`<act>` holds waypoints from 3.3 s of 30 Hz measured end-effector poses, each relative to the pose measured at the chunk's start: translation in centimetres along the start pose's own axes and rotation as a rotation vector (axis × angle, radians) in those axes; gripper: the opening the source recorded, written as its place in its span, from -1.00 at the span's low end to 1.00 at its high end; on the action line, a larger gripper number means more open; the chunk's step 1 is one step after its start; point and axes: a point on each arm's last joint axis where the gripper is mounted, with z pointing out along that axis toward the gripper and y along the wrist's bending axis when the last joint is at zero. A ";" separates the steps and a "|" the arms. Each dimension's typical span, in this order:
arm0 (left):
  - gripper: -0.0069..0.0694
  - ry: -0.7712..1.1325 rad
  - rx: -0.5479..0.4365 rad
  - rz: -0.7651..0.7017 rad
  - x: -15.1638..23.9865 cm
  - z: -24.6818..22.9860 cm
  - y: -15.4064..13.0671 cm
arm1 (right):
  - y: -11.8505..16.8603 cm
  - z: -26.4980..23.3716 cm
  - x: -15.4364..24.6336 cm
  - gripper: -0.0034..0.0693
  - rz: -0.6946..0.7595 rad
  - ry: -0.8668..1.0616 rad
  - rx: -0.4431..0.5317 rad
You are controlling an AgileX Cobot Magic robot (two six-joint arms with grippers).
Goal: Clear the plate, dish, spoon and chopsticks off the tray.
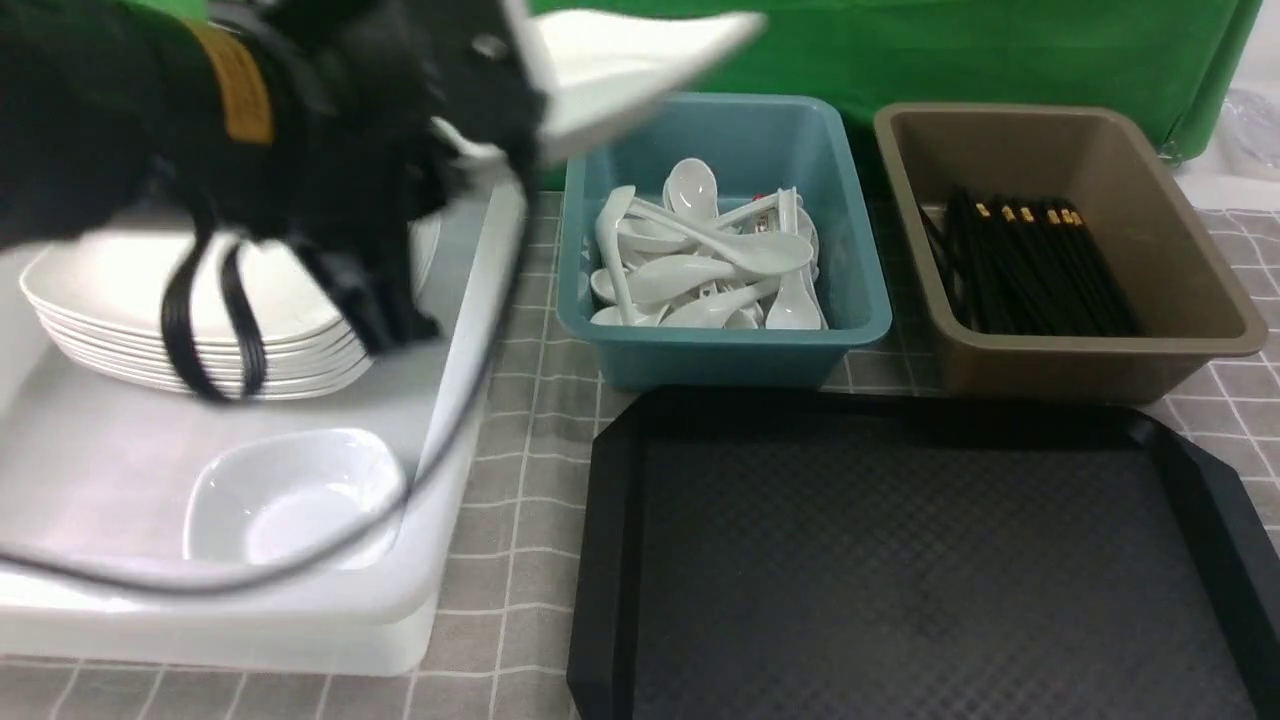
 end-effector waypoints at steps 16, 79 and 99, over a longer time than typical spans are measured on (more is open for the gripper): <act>-0.74 0.442 -0.001 -0.046 8.6 12.2 1.6 | 0.6 1.3 0.3 -0.85 -0.074 0.095 -0.046; -0.79 -0.794 -0.066 -0.677 8.9 -9.0 -11.9 | 2.1 1.0 1.0 -0.71 -0.058 0.172 -0.217; -0.79 -0.625 0.020 -0.658 12.2 -5.8 -16.3 | -0.8 -0.2 8.8 -0.85 -0.036 -0.214 0.109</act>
